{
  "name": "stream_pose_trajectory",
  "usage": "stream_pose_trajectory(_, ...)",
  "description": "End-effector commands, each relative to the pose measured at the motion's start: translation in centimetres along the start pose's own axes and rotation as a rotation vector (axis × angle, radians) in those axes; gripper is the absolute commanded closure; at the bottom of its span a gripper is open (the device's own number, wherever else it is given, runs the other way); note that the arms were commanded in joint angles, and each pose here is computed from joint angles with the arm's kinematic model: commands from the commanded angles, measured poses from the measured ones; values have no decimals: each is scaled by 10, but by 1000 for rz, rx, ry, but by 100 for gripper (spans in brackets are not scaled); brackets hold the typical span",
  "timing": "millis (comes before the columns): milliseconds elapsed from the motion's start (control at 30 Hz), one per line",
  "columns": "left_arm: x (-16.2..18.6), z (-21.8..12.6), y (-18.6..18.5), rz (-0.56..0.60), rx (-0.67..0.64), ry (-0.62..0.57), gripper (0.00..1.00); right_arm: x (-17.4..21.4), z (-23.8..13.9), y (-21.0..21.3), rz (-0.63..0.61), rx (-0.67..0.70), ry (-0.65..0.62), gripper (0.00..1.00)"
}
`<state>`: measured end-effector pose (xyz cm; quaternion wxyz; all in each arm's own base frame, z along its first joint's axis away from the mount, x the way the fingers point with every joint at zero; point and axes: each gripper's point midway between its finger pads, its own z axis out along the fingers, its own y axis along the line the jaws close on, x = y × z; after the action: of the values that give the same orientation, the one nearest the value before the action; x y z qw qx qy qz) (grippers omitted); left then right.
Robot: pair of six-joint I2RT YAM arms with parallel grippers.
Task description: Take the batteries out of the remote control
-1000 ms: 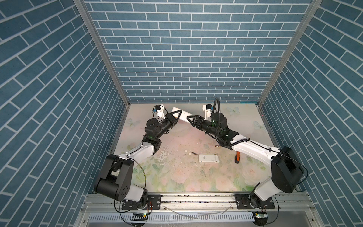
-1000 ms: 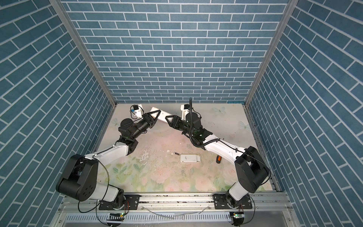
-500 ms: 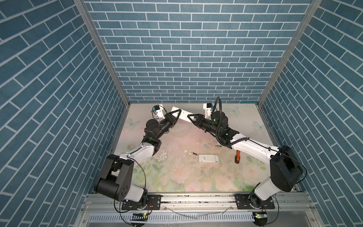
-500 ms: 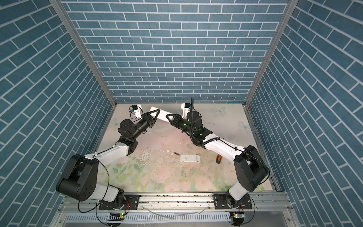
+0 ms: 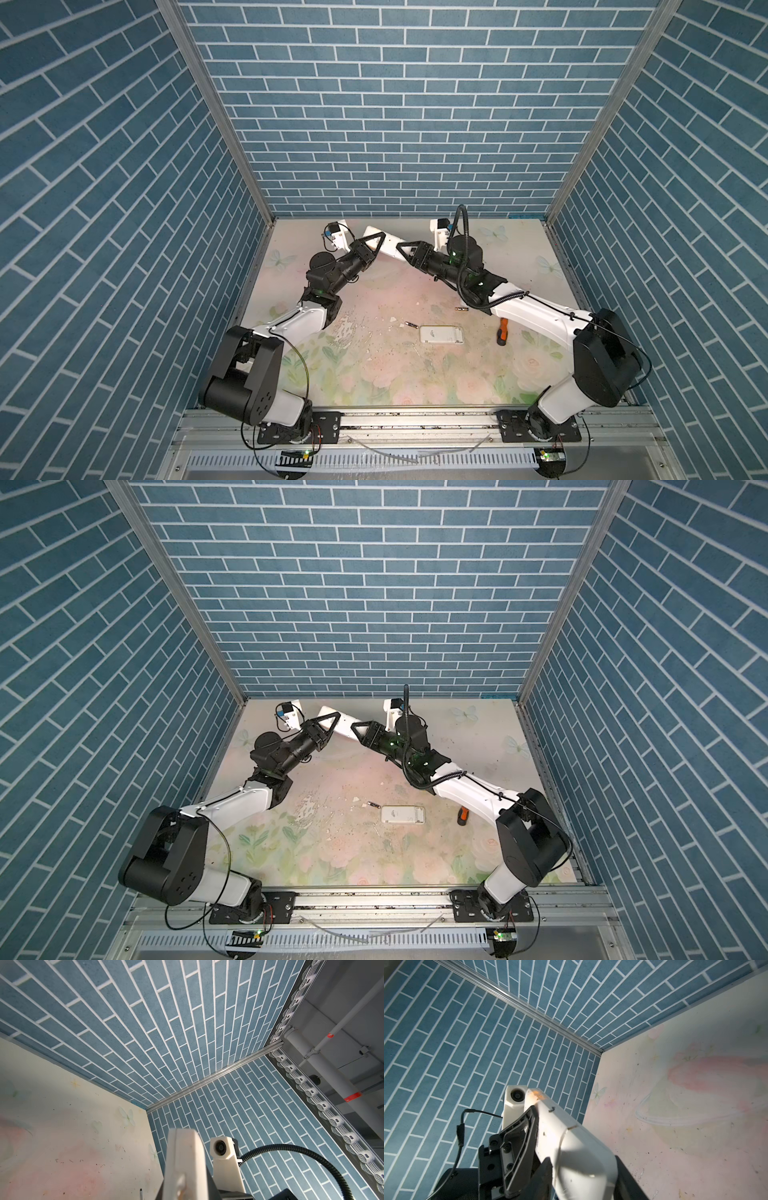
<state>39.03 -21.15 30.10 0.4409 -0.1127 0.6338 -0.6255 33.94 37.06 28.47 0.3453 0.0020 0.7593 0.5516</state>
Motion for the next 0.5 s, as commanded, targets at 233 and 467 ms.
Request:
stream_pose_trajectory(233, 4, 5, 7, 76, -22, 45, 100, 0, -17, -4, -72, 67, 9, 67)
stream_pose_trajectory(467, 7, 2, 9, 112, -40, 56, 100, -1, -12, 6, -56, 15, 13, 68)
